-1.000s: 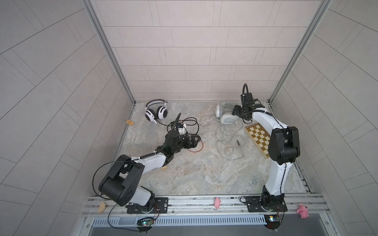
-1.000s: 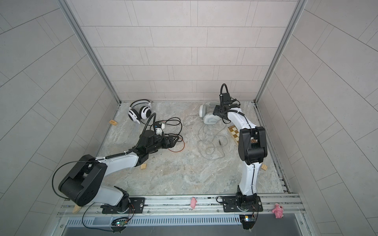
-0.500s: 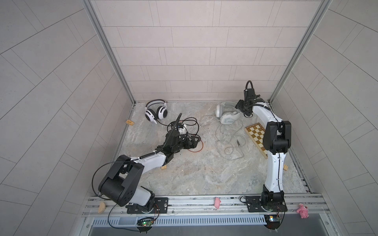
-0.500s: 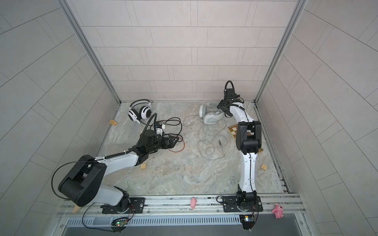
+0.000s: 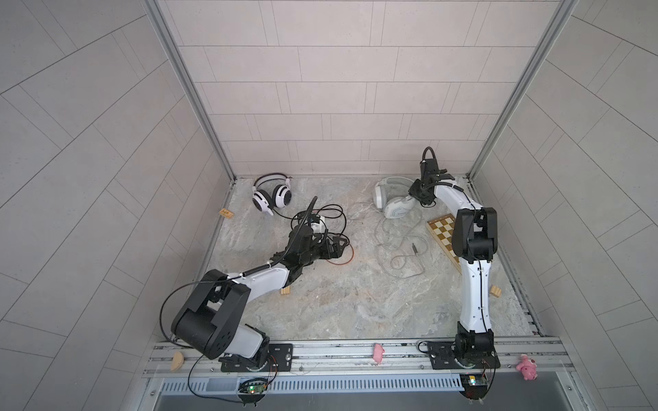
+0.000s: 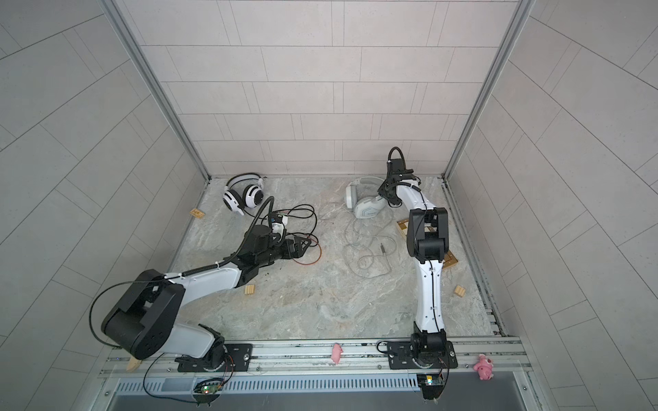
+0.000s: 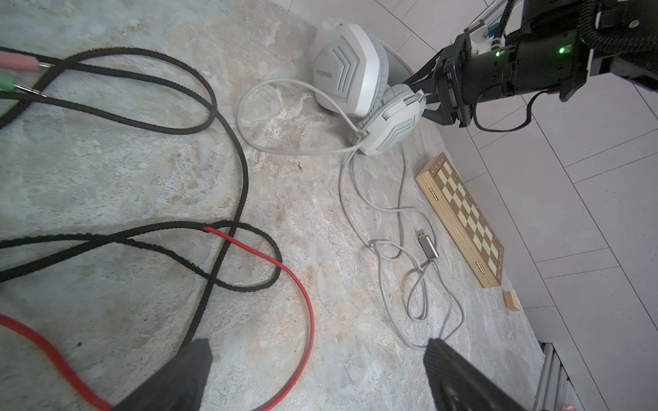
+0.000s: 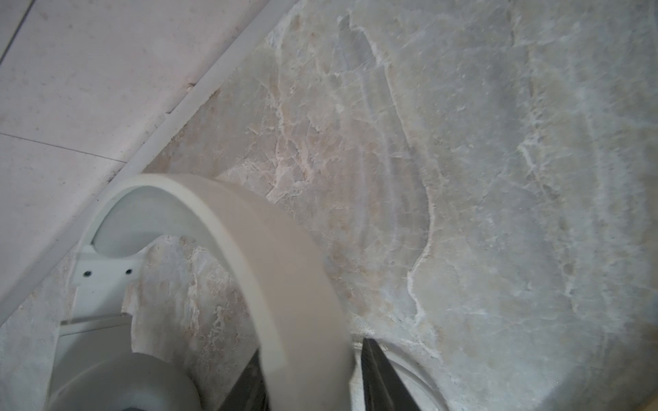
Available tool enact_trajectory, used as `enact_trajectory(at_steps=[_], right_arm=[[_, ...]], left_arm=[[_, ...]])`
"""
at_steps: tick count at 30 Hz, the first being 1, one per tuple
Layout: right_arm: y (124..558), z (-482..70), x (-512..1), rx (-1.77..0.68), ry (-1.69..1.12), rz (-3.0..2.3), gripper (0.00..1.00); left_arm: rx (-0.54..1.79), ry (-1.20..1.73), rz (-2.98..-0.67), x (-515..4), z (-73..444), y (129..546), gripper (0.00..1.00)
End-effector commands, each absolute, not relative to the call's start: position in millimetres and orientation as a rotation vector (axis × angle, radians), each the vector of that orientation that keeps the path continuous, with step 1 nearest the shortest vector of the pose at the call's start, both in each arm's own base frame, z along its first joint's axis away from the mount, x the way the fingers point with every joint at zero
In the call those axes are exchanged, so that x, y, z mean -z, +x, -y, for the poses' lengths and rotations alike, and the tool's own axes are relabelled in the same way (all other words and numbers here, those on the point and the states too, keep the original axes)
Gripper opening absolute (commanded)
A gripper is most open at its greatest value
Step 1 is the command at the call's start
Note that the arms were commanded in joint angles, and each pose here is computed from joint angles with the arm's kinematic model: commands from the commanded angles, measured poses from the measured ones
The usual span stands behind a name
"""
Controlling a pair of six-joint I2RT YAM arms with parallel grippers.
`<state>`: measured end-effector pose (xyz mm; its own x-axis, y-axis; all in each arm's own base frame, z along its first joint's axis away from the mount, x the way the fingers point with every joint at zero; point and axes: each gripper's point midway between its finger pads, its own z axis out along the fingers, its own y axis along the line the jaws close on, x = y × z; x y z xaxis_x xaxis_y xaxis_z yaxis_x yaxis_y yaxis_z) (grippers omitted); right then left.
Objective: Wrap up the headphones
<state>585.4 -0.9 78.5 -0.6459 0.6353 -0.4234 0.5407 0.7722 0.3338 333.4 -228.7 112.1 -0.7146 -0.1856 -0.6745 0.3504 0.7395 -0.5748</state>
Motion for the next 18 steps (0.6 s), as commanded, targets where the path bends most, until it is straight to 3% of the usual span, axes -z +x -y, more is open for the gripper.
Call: enact_trajectory(at_steps=[1, 6, 12, 18], right_arm=[[576.4, 0.3, -64.8, -0.241, 0.911, -2.479, 0.22], [577.8, -6.1, -88.9, -0.305, 0.85, -2.435, 0.06], [564.4, -19.4, -150.4, -0.309, 0.678, -2.364, 0.03], [509.6, -32.3, -221.2, -0.189, 0.502, -2.21, 0.02]], left_arm=[[0.921, 0.157, -2.141, -127.7, 233.9, 338.9, 1.0], [0.917, 0.16, -2.14, -128.8, 233.3, 338.3, 1.0], [0.893, 0.162, -2.136, -131.9, 230.1, 338.1, 1.0], [0.851, 0.164, -2.126, -137.3, 224.1, 337.5, 1.0]])
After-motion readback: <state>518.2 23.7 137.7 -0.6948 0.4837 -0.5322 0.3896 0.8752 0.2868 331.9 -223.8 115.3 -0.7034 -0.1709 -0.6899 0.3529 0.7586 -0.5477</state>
